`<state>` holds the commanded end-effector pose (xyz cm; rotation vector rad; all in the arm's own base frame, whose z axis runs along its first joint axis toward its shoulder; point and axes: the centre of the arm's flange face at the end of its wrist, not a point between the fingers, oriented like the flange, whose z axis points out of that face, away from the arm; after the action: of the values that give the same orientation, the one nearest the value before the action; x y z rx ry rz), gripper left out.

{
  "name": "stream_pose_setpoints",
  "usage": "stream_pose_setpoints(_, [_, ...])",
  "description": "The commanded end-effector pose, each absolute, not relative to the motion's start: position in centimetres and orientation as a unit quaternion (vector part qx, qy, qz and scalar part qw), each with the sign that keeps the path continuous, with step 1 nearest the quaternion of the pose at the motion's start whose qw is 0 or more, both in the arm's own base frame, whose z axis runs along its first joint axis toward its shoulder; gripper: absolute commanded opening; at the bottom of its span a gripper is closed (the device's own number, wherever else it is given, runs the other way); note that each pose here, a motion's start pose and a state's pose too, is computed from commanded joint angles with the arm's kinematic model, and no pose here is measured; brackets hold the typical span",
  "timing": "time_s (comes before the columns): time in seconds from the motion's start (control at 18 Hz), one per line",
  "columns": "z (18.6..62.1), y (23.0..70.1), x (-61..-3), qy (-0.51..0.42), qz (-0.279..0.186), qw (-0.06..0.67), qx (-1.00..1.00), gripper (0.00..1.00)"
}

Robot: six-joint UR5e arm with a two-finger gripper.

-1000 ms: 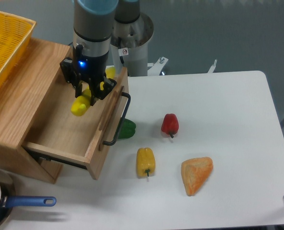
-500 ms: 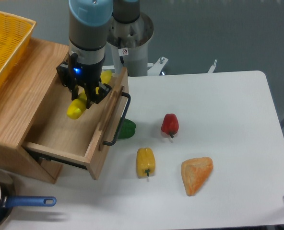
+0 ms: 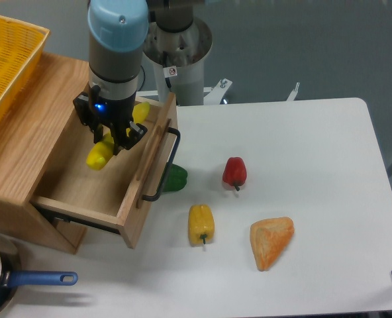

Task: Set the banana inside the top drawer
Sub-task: 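Lower the banana into the drawer and hold it there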

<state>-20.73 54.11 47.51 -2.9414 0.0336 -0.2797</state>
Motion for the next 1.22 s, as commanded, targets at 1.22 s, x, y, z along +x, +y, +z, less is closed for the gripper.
stream_pose_setpoints(1.22, [46.3, 54.5, -20.4, 0.018, -0.1, 0.085, -0.991, 0.34])
